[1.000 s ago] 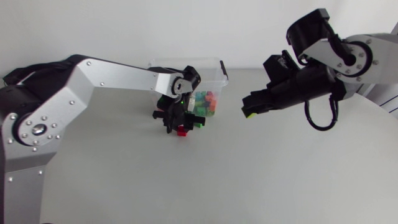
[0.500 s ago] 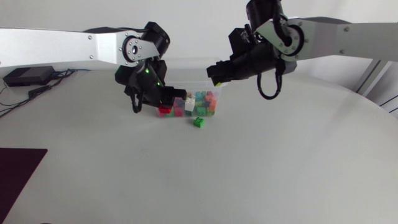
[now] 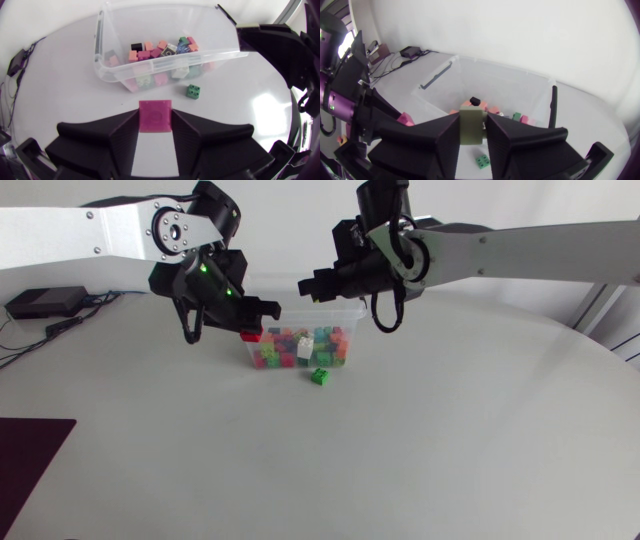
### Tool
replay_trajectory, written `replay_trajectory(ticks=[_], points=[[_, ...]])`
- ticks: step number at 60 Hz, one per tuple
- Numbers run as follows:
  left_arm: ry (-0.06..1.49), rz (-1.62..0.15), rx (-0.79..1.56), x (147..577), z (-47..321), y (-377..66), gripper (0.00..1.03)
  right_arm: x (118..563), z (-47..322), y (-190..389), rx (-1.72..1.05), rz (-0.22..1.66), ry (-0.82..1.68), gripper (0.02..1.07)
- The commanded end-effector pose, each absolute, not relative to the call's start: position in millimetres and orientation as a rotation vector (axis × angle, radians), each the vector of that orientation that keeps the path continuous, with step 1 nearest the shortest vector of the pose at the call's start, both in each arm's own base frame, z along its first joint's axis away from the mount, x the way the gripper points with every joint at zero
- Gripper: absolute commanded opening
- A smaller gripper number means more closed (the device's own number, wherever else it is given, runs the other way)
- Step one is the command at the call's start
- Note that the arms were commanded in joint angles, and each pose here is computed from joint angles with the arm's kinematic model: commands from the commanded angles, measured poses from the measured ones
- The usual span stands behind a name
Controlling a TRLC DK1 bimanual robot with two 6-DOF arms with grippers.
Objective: Place the duplo bricks in the container
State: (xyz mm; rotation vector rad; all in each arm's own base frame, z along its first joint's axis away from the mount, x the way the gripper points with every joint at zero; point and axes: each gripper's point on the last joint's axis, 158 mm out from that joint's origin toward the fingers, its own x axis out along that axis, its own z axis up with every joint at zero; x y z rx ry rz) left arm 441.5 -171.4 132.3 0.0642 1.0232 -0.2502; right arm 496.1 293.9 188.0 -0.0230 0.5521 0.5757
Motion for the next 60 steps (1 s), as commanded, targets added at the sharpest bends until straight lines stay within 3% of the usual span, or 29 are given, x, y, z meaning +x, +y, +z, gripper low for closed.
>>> replay_trajectory(ticks=[1,24,27,33,38,60], points=[[0.971,-0.267,0.057,445.8,154.3,-167.4,0.22,507.6,186.9,298.3,0.004,0.562,0.532,0.31],[0.860,-0.331,0.016,465.6,189.3,-179.2,0.22,553.5,161.2,306.8,-0.022,0.514,0.497,0.32],[0.840,-0.334,0.011,469.8,193.6,-180.5,0.22,556.7,159.6,306.2,-0.025,0.503,0.496,0.41],[0.816,-0.340,-0.009,479.7,199.9,-178.9,0.22,558.7,158.5,300.9,-0.033,0.477,0.505,0.79],[0.810,-0.335,-0.015,484.7,200.7,-176.2,0.22,555.1,161.5,295.5,-0.036,0.463,0.516,1.00],[0.717,-0.365,-0.045,522.0,216.1,-188.0,0.22,501.8,195.7,259.6,-0.027,0.462,0.502,1.02]])
